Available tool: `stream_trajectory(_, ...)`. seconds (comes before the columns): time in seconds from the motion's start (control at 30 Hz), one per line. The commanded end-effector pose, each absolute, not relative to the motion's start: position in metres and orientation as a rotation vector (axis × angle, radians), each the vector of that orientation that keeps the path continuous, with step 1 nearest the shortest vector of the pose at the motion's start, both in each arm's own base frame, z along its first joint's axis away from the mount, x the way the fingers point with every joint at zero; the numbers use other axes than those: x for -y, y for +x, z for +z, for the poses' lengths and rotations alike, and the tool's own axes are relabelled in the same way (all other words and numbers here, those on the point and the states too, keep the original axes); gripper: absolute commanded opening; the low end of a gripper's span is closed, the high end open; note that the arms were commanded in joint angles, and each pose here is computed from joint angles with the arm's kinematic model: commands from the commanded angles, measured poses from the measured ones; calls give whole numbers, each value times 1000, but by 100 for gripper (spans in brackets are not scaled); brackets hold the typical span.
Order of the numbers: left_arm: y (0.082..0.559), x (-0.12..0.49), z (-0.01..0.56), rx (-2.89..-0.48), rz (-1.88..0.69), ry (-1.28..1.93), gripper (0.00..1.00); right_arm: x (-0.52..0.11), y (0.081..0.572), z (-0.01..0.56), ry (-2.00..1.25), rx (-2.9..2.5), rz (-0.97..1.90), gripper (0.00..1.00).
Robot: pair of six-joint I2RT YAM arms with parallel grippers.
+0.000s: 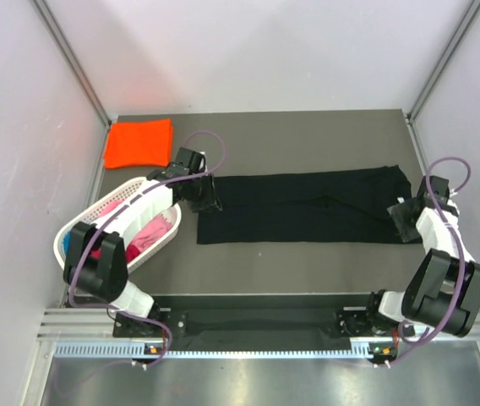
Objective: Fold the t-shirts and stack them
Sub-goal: Fold the tshirt
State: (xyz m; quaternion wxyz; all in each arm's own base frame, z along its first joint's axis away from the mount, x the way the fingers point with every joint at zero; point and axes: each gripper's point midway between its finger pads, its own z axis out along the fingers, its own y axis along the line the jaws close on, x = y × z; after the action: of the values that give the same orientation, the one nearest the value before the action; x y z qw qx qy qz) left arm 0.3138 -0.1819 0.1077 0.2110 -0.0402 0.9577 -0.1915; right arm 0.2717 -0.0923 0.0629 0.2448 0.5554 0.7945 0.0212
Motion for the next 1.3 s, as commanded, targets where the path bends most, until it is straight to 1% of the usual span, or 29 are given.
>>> stream_trajectory(0.0,329,195,150,-2525,-641,-93,41,121,282,84,1515,-1958,6,54)
stream_trajectory(0.2,329,197,151,-2532,-674,-92,40,147,267,70,1586,-1913,-24,50)
stream_trajectory(0.3,334,192,147,-2545,-673,-118,40,159,255,57,1641,-1897,-103,50)
stream_trajectory(0.37,338,192,149,-2543,-666,-119,40,167,257,52,1621,-1870,-117,50)
stream_trajectory(0.43,342,190,150,-2552,-644,-124,40,179,259,42,1619,-1846,-132,47)
stream_trajectory(0.5,345,188,153,-2546,-627,-130,40,186,263,40,1617,-1858,-143,42)
stream_trajectory(0.53,345,187,152,-2546,-616,-132,40,186,262,29,1624,-1895,-153,36)
stream_trajectory(0.63,351,183,150,-2541,-574,-158,40,187,263,11,1632,-1955,-164,27)
stream_trajectory(0.67,352,181,148,-2545,-561,-167,40,187,262,7,1634,-1974,-173,20)
stream_trajectory(0.73,357,181,147,-2552,-551,-188,40,190,264,2,1625,-1997,-185,12)
stream_trajectory(0.77,356,181,147,-2563,-550,-193,40,192,266,1,1619,-1998,-189,6)
stream_trajectory(0.87,363,178,153,-2573,-510,-209,40,198,279,-1,1598,-1996,-169,0)
stream_trajectory(0.97,376,170,161,-2547,-439,-235,41,200,301,-5,1587,-2010,-101,0)
stream_trajectory(1.0,379,168,164,-2542,-428,-249,41,203,316,1,1561,-2000,-69,0)
stream_trajectory(1.13,389,168,158,-2537,-425,-236,43,201,342,-13,1565,-2017,5,0)
stream_trajectory(1.17,389,173,155,-2549,-450,-197,43,204,344,-12,1580,-2012,-2,0)
stream_trajectory(1.2,390,178,158,-2558,-478,-136,43,206,357,-6,1550,-1982,36,1)
stream_trajectory(1.23,383,174,144,-2631,-434,-129,43,206,365,-7,1550,-1964,66,1)
stream_trajectory(1.27,384,171,143,-2647,-404,-124,43,212,379,2,1529,-1934,76,2)
